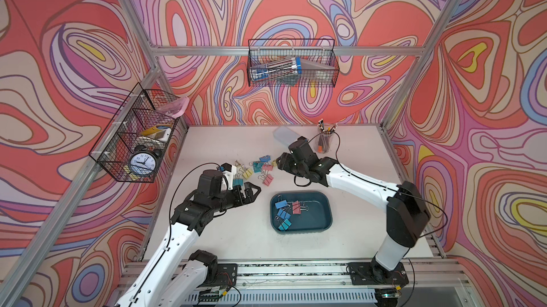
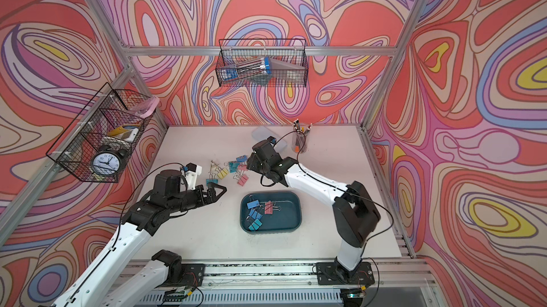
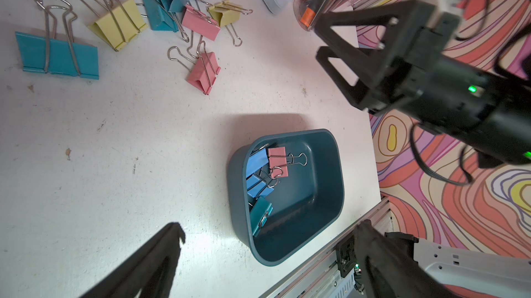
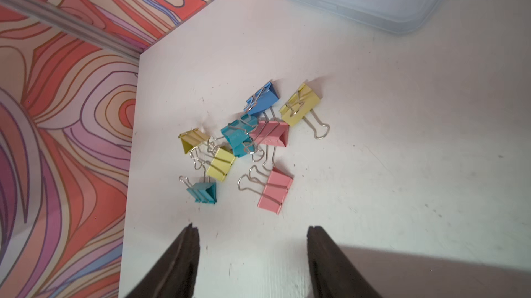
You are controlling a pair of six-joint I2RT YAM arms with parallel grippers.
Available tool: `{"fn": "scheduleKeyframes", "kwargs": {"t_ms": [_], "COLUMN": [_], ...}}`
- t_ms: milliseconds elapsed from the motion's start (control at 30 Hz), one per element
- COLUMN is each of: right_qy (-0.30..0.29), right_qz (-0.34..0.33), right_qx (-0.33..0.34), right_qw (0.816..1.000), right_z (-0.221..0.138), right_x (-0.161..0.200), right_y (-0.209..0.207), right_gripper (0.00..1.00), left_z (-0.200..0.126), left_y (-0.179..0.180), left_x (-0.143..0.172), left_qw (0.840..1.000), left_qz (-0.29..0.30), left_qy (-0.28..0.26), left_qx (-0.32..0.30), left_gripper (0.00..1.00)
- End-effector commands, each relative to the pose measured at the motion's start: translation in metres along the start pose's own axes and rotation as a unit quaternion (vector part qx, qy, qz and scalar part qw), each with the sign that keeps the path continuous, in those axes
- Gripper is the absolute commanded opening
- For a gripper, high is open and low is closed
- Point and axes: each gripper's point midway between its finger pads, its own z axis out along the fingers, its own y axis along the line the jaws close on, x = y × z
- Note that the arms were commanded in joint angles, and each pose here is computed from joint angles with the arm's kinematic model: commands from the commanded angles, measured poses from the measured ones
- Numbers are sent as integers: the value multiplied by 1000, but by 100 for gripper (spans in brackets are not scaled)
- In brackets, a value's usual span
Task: Put the binder clips in the storage box
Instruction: Pick up the binder clip at the center of the board.
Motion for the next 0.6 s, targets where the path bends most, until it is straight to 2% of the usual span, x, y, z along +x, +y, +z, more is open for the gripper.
{"fn": "scheduleKeyframes", "kwargs": {"t_ms": [0, 200, 400, 467, 567], "right_qy": [-19, -8, -8, -1, 6], "right_qz": [42, 103, 122, 126, 126], "right_qx": [13, 11, 4, -6, -19], "right_qw": [999, 995, 992, 992, 992], "right_z": [35, 88, 108, 112, 113], "right_x": [-17, -17, -21, -21, -20], "right_y": [-14, -38, -49, -47, -42], "right_gripper": [62, 61, 43, 43, 50], "left_z": [-8, -10, -8, -7, -6], "left_y": [3, 6, 5, 5, 5], "left_x": [3, 7, 6, 5, 5], "left_qw": [1000, 1000, 1000, 1000, 1000], "left_qz": [5, 2, -1, -3, -4], "left_qy": [-4, 0, 1, 1, 1], "left_qx": [-11, -15, -13, -12, -11], "left_gripper": [99, 99, 99, 99, 99]}}
